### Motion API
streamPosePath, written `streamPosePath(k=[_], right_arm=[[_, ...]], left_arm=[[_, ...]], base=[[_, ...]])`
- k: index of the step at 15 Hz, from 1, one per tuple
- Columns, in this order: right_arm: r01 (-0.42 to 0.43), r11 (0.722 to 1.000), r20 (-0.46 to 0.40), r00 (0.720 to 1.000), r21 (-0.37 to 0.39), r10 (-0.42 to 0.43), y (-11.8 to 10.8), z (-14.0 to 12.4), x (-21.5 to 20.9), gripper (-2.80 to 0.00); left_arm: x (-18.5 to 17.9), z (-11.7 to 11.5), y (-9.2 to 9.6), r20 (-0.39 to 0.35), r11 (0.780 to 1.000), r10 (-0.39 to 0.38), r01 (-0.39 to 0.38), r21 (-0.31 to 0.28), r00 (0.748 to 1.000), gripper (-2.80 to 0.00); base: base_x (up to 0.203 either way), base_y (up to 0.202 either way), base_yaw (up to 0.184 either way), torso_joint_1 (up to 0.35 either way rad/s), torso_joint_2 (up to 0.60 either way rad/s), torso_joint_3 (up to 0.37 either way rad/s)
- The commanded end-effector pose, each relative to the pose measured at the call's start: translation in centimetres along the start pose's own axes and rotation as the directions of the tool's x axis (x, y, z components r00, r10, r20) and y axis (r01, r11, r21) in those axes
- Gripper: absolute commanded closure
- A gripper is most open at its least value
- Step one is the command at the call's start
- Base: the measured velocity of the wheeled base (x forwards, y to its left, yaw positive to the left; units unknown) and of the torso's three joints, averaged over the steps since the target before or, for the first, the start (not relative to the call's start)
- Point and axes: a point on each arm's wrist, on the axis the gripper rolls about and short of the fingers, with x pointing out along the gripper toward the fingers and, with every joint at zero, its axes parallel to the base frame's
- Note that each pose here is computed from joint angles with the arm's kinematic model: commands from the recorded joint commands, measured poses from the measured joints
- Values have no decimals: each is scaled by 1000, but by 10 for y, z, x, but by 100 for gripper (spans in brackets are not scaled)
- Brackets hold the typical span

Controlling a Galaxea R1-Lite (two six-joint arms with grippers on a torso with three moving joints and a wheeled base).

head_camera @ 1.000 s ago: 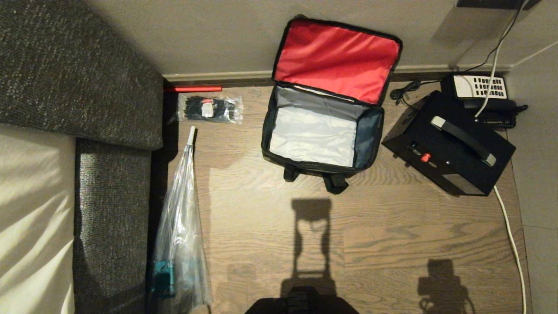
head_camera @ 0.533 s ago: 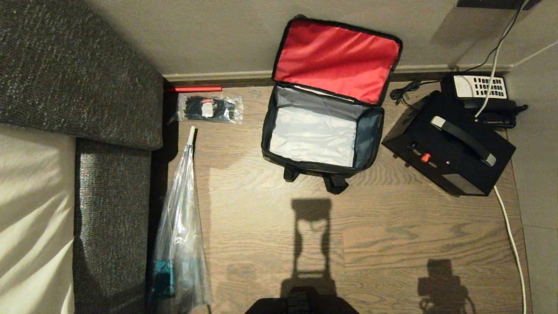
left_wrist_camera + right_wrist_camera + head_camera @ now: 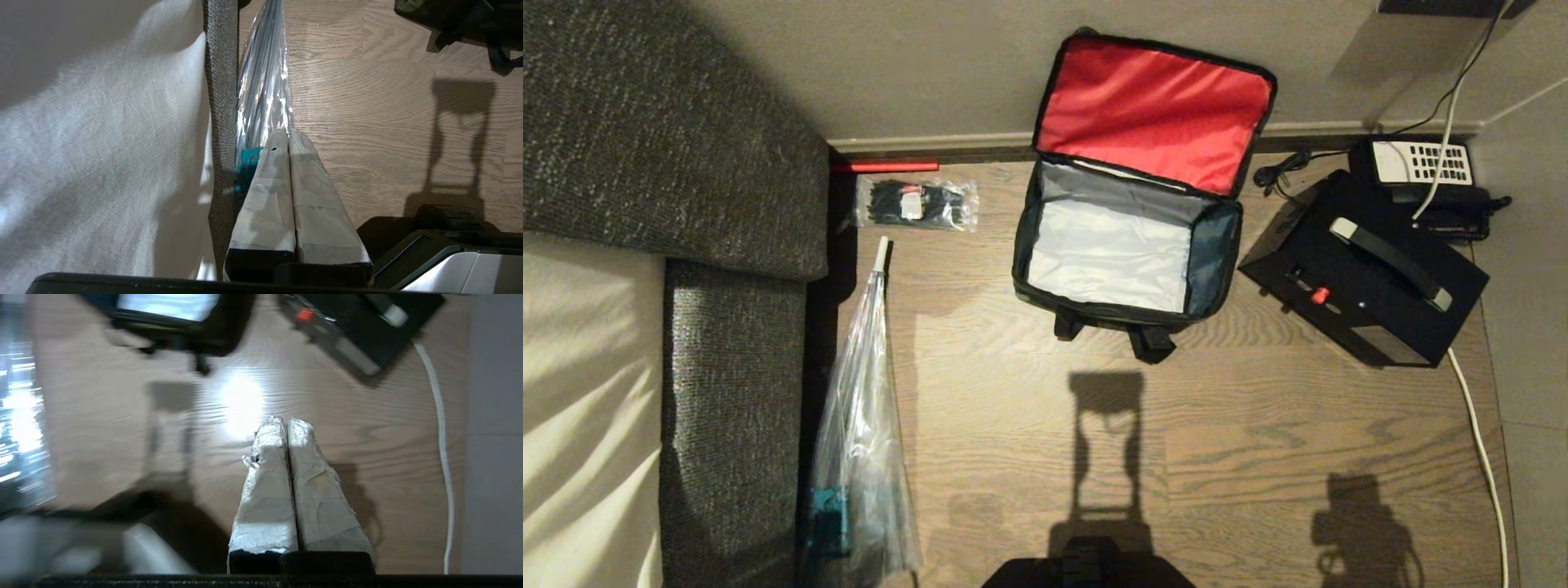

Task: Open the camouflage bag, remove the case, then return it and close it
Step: Grip the handle again

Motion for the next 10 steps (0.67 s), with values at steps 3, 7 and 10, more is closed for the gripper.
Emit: streamPosePath(k=[3, 7, 10], right_arm=[[-146, 983, -263, 950, 107, 170, 6, 11, -38, 0], [-100, 962, -406, 892, 254, 200, -1, 101, 45, 0], [39, 944, -530, 835, 328, 149, -7, 141, 188, 0]], left_arm=[[0, 0, 0, 0, 1000, 1, -1, -5, 1000, 0], [0, 0, 0, 0, 1000, 1, -1, 1, 1000, 0], [0, 0, 0, 0, 1000, 1, -1, 1, 1000, 0]], base=[[0, 0, 0, 0, 0, 0], [0, 0, 0, 0, 0, 0], [0, 0, 0, 0, 0, 0]])
